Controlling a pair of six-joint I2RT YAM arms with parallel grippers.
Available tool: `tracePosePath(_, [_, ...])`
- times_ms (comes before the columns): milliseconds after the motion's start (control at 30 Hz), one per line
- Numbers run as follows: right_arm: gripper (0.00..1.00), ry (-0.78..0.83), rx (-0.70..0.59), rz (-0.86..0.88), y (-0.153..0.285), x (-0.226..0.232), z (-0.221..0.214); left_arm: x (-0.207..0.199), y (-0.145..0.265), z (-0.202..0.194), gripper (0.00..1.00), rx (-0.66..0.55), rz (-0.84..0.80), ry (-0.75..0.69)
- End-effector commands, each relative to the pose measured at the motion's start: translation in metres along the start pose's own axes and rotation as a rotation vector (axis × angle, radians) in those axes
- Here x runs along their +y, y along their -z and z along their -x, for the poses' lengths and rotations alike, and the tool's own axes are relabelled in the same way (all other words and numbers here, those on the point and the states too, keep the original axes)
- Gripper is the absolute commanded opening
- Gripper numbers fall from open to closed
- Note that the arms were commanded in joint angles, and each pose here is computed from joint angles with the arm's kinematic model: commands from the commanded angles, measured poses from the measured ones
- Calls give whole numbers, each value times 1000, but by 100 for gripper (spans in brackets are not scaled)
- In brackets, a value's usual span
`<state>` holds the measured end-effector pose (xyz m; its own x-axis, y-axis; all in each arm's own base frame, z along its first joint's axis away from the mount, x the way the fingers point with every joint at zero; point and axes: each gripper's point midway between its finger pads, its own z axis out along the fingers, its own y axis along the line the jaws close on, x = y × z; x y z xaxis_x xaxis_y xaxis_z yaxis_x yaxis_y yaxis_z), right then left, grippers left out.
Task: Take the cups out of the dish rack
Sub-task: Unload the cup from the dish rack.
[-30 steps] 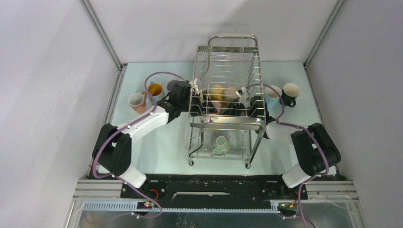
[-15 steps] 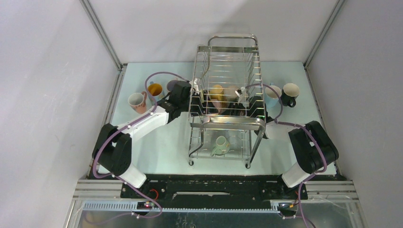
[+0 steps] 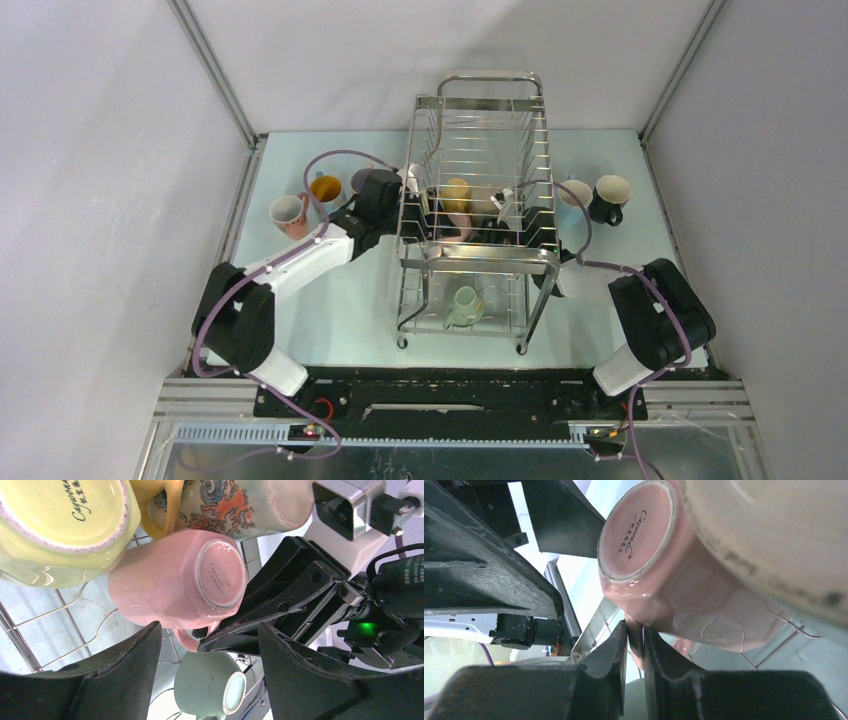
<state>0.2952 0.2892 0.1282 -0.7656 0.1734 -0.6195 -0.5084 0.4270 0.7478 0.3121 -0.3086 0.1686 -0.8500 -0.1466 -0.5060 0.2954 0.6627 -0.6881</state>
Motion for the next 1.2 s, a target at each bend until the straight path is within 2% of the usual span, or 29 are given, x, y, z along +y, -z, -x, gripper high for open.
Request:
tracePosePath(0, [15, -6, -6, 23, 6, 15, 1, -29, 17, 18, 74, -76, -73, -41])
tracePosePath(300, [0, 25, -39, 41, 14, 30, 12, -32, 24, 20, 73, -97, -73, -56])
tracePosePath(600, [0, 64, -85, 75, 27, 51, 28, -32, 26, 23, 73, -109, -69, -63])
tracePosePath(1167, [0, -33, -130, 169, 63, 80, 56, -41, 39, 30, 74, -143, -89, -76])
